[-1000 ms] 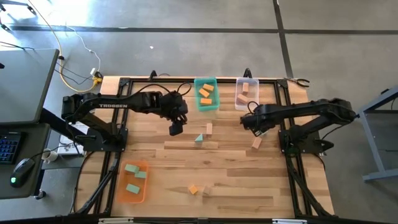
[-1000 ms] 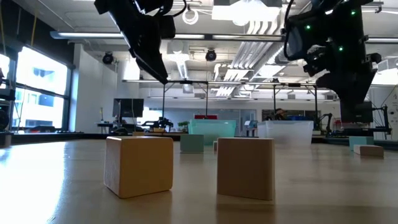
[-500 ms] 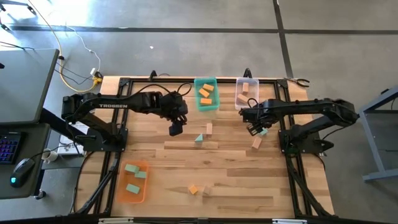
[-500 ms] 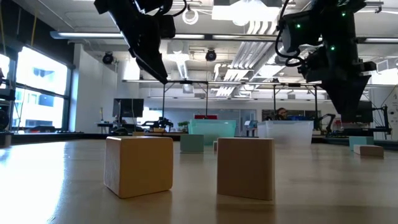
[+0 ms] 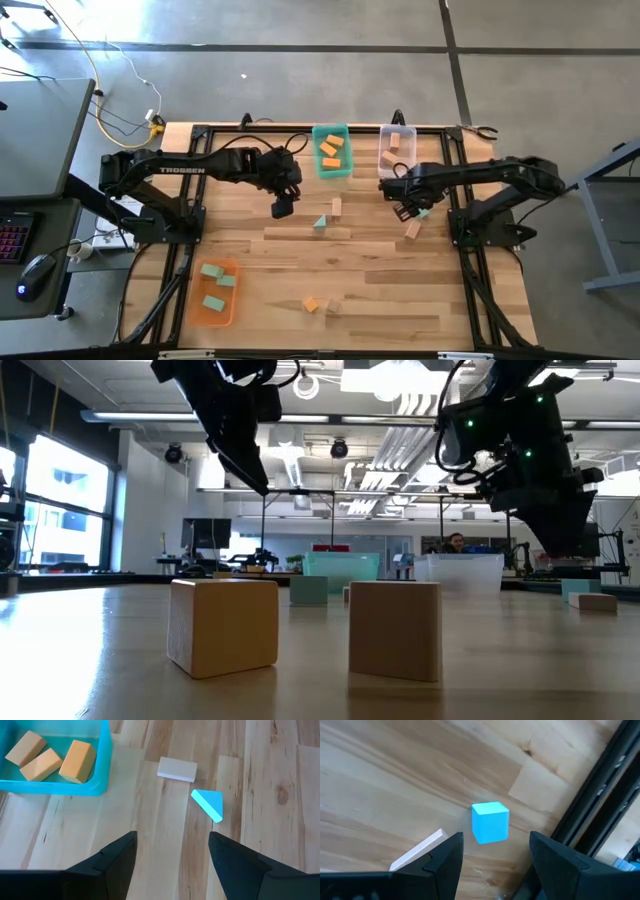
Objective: Sort & place blocks by color
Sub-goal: Put the light blue block into the orange orange bin
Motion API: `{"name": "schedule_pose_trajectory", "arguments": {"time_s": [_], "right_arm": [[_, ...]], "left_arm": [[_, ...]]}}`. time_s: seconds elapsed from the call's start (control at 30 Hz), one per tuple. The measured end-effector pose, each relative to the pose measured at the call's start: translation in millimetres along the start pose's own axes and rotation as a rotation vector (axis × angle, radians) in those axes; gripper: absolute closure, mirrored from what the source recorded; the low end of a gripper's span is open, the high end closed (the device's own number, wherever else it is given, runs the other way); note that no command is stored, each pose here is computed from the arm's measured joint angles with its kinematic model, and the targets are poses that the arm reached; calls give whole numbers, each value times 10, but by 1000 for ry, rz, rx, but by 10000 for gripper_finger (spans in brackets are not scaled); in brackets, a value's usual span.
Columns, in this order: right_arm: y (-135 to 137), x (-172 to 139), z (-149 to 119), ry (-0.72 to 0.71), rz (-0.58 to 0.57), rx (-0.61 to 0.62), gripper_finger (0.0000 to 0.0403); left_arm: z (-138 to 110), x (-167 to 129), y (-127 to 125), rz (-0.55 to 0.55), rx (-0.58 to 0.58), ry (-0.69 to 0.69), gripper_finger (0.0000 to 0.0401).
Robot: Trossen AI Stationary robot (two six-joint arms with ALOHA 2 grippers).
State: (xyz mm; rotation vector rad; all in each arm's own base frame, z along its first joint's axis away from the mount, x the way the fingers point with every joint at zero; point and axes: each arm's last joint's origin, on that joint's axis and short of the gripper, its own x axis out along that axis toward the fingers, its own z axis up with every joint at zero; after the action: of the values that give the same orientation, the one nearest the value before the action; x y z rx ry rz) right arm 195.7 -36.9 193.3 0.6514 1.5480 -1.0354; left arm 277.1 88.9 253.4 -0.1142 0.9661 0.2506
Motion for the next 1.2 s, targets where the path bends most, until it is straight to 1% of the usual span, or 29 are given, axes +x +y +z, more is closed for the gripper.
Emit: {"name": "schedule_pose_trajectory", "arguments": {"time_s": [0.17,0.5,0.67,0.97,1.07,1.13,1.2], "right_arm": [[76,104,36,50,-41,-40,188],[114,279,153,125,-107,-31,188],[150,399,223,165,-133,-49,188],[208,615,336,253,-131,-110,190],[211,635,346,265,-130,-125,211],[210,635,344,267,-131,-131,240],[203,626,339,271,-133,-134,277]], "left_arm": [[0,0,0,0,0,0,169],[0,0,-2,0,1,0,169],[-1,0,-1,0,1,1,169],[-4,0,-1,0,1,5,169],[-8,0,-1,-1,1,8,169],[-8,0,-1,-1,1,8,169],[-7,1,-1,-1,1,8,169]]}}
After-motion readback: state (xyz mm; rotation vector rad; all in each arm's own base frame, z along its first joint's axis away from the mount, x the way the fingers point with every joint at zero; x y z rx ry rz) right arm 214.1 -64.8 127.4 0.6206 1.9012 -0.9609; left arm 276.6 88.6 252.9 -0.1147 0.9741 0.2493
